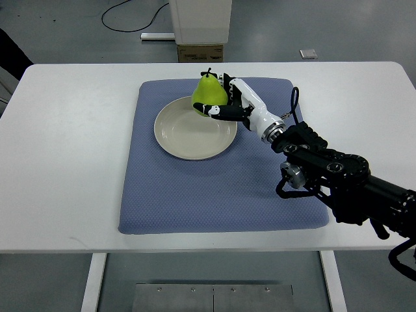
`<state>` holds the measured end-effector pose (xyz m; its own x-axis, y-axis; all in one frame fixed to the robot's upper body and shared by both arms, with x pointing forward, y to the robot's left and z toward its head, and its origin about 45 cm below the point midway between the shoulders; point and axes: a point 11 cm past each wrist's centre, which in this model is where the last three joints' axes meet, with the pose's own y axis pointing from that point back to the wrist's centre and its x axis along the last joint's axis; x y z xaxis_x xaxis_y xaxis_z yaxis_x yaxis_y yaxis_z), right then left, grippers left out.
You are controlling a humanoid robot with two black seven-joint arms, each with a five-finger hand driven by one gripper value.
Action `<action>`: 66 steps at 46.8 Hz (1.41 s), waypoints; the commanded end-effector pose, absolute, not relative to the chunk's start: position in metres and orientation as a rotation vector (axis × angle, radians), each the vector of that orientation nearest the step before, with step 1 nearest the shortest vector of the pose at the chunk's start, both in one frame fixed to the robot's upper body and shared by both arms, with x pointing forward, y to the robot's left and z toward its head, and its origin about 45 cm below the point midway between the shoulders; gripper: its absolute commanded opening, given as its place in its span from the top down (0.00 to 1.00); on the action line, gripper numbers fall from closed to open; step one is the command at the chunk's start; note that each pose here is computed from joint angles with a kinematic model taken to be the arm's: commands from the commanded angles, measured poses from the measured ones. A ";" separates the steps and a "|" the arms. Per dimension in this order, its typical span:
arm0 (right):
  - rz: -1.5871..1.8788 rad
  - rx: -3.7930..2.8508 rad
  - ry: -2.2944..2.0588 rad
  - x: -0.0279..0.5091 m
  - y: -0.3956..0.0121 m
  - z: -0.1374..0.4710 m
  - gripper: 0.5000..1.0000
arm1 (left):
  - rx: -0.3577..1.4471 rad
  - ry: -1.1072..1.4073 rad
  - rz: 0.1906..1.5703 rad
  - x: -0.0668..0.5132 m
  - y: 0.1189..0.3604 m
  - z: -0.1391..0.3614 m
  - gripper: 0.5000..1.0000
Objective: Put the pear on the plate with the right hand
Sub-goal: 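Lower the pear onto the plate center with the right hand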
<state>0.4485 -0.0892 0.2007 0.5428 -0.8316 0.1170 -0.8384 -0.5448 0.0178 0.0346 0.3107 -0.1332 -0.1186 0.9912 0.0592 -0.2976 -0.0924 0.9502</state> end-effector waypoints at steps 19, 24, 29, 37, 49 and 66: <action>0.125 2.639 -1.372 0.439 -0.088 0.180 1.00 | 0.978 1.016 1.474 0.035 0.311 -0.133 0.00; 0.122 2.633 -1.371 0.439 -0.088 0.179 1.00 | 0.979 1.017 1.474 0.034 0.311 -0.133 0.00; 0.118 2.630 -1.373 0.439 -0.089 0.178 1.00 | 0.978 1.016 1.474 0.035 0.311 -0.133 0.00; 0.109 2.626 -1.376 0.437 -0.090 0.175 0.58 | 0.978 1.016 1.474 0.035 0.311 -0.133 0.00; 0.102 2.628 -1.384 0.437 -0.090 0.175 0.01 | 0.978 1.016 1.474 0.035 0.311 -0.133 0.00; 0.101 2.621 -1.393 0.438 -0.093 0.174 0.00 | 0.978 1.016 1.474 0.035 0.311 -0.133 0.00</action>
